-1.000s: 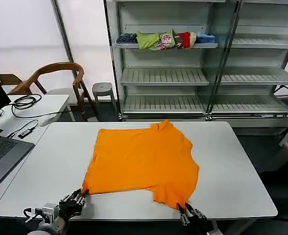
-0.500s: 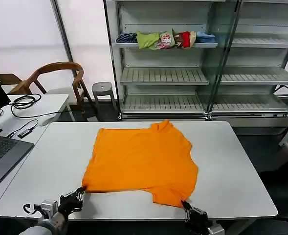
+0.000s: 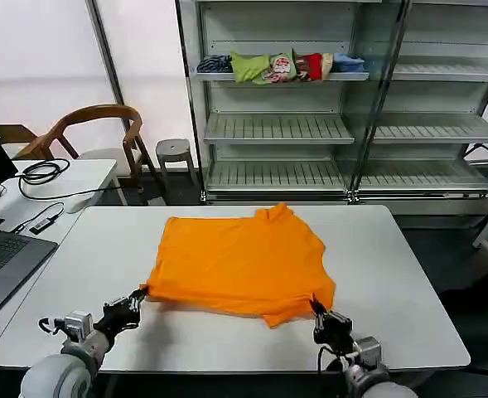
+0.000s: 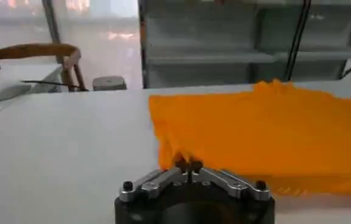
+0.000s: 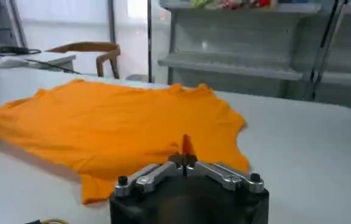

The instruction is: Fold and organize the clothes.

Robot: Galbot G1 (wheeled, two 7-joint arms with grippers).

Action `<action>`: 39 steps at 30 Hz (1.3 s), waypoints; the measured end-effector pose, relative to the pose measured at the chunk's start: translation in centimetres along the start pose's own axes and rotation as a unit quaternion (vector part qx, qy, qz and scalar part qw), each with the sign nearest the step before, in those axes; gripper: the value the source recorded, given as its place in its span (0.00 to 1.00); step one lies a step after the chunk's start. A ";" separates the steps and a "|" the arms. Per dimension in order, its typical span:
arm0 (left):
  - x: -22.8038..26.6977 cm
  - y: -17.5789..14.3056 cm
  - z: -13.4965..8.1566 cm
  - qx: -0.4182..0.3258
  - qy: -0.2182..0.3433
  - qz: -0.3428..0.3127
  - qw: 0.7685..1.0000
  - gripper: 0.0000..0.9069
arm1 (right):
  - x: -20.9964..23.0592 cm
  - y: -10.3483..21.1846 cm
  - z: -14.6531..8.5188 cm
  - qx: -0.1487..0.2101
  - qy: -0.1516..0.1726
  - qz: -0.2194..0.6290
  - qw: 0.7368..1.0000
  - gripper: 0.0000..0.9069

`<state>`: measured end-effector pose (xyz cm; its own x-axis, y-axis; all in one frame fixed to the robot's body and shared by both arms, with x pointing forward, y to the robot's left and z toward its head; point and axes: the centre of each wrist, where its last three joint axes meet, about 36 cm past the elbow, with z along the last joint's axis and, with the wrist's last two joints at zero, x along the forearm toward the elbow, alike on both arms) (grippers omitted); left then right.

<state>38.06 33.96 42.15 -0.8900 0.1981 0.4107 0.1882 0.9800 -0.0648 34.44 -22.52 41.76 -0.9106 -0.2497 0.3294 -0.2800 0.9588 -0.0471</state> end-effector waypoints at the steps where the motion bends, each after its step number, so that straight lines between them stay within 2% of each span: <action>1: -0.3 0.1 -0.1 0.002 -0.002 0.002 1.000 0.02 | -0.4 -0.1 -0.1 0.000 -0.002 0.001 1.000 0.00; 20: -5.8 1.5 -0.2 0.029 -0.006 0.012 0.999 0.02 | -7.2 -1.9 -1.0 0.014 -0.015 0.010 1.000 0.00; 38: -7.5 2.3 0.4 0.031 0.003 0.005 1.000 0.02 | -11.1 -2.4 -0.8 0.029 -0.012 0.009 0.999 0.00; 39: -7.5 2.3 0.4 0.030 0.003 0.004 1.000 0.11 | -11.2 -2.4 -0.7 0.030 -0.011 0.009 0.999 0.00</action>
<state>45.03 34.75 38.58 -0.8856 0.2063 0.4161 0.1703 0.9778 -0.1224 45.54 -21.94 38.86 -0.9218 -0.2358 0.3076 -0.2804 0.9536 -0.1095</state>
